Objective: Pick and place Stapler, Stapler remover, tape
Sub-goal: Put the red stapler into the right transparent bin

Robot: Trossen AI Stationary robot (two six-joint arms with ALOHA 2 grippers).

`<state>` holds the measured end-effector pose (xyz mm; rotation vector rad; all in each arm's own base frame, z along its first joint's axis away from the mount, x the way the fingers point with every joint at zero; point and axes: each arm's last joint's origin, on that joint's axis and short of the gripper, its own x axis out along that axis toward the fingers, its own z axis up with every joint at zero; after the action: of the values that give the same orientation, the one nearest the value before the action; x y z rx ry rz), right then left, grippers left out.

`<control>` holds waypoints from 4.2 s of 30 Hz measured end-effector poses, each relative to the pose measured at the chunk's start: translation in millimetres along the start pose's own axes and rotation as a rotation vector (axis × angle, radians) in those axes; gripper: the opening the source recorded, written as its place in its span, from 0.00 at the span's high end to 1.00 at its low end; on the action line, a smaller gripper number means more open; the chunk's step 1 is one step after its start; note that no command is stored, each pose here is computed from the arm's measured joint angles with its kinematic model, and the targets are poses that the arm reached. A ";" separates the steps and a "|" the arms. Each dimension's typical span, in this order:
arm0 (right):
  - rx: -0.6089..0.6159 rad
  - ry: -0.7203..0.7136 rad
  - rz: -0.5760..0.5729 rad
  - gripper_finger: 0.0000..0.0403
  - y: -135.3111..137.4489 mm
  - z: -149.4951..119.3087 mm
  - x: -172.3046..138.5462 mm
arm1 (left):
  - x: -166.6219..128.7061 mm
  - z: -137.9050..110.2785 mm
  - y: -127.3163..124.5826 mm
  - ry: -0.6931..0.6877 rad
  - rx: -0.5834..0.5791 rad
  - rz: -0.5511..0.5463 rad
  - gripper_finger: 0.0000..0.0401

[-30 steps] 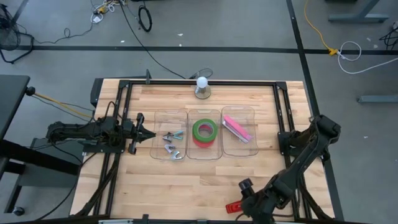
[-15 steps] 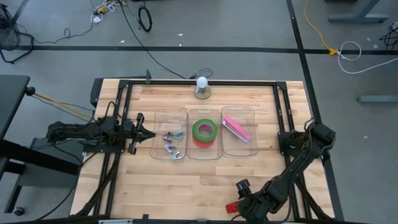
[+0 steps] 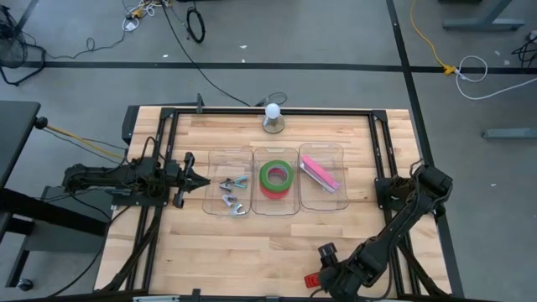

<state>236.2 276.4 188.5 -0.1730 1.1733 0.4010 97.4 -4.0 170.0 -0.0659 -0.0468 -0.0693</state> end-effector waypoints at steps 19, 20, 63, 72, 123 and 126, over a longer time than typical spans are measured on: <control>0.019 0.086 0.013 0.36 -10.3 -30.3 24.6 | 0.0 0.0 0.0 0.000 0.000 0.000 0.94; 0.019 0.087 0.014 0.37 -10.3 -30.4 24.6 | 0.0 0.0 0.0 0.000 0.000 0.000 0.94; 0.106 -0.061 0.108 0.65 -32.4 -3.9 -30.4 | 0.0 0.0 0.0 0.000 0.000 0.000 0.94; 0.167 -0.200 0.045 0.65 -65.1 8.0 -64.9 | 0.0 0.0 0.0 0.000 0.000 0.000 0.94; 0.835 -0.002 -0.310 0.65 -228.4 -79.6 -104.0 | 0.0 0.0 0.0 0.000 0.000 0.000 0.94; 0.871 -0.007 -0.298 0.65 -231.1 -80.2 -104.5 | 0.0 -0.1 0.0 0.000 0.000 0.000 0.94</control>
<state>224.0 15.1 236.6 0.4086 1.1989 -0.3855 97.5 -4.0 170.0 -0.0656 -0.0464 -0.0696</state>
